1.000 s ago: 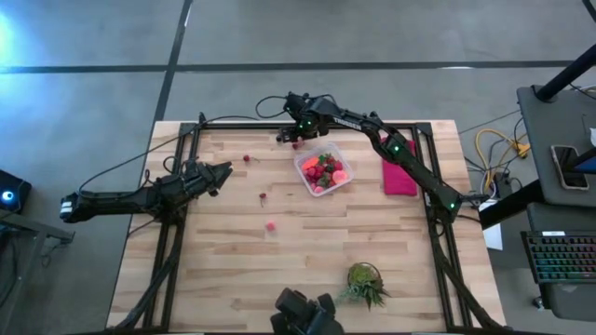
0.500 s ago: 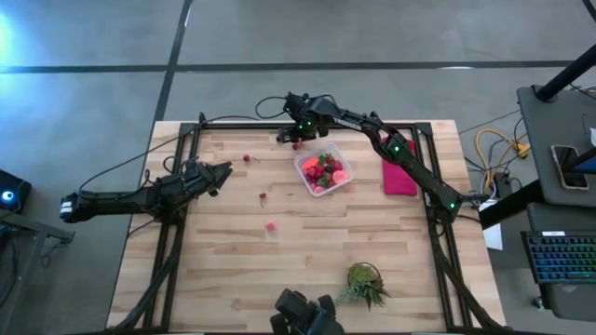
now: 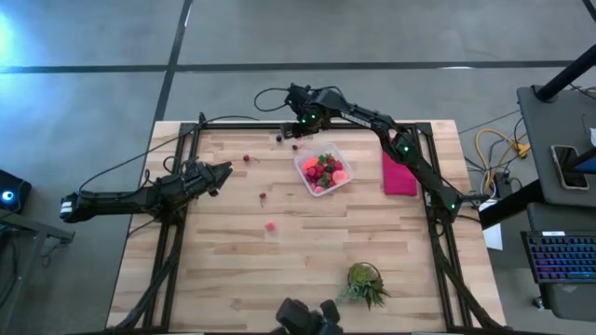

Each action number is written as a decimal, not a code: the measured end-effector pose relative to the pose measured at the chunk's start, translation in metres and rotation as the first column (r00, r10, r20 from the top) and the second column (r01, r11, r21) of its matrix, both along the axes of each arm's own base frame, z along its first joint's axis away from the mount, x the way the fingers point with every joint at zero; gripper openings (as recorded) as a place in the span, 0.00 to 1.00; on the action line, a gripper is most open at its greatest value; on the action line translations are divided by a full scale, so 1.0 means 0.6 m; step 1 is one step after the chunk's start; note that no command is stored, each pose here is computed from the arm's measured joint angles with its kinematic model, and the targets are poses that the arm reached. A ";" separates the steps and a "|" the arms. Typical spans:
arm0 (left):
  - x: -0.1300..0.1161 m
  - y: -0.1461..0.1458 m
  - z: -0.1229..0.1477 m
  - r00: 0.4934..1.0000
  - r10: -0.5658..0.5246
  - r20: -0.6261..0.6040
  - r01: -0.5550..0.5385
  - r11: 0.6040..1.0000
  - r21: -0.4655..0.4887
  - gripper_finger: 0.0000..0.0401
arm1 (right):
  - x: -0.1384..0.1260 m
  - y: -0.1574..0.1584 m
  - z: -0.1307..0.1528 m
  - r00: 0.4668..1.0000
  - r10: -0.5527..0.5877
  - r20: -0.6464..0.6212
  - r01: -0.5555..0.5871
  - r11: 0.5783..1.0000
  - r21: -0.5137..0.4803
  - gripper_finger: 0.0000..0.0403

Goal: Pick and placing Produce into tupperware
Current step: Put the pink apricot into the transparent container, then put the red cherry into the transparent container

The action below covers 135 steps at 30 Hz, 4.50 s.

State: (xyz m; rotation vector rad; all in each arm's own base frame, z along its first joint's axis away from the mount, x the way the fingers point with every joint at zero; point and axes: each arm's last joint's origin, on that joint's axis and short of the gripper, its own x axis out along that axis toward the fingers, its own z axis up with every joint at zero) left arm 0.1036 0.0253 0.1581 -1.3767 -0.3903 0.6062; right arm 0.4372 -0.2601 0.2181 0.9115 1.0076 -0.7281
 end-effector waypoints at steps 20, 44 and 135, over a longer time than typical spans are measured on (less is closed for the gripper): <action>0.000 0.000 0.000 1.000 0.000 -0.001 0.000 1.000 0.000 0.64 | -0.025 0.194 0.078 0.865 0.282 -0.416 -0.320 0.947 -0.024 0.36; 0.000 0.000 0.000 1.000 0.000 0.001 0.000 1.000 0.000 0.64 | -0.005 0.189 0.067 0.881 0.290 -0.375 -0.362 0.923 -0.135 0.69; 0.000 0.000 0.000 1.000 0.000 0.000 0.000 1.000 0.000 0.64 | 0.044 0.009 -0.110 0.943 0.322 -0.086 -0.330 0.938 -0.102 0.51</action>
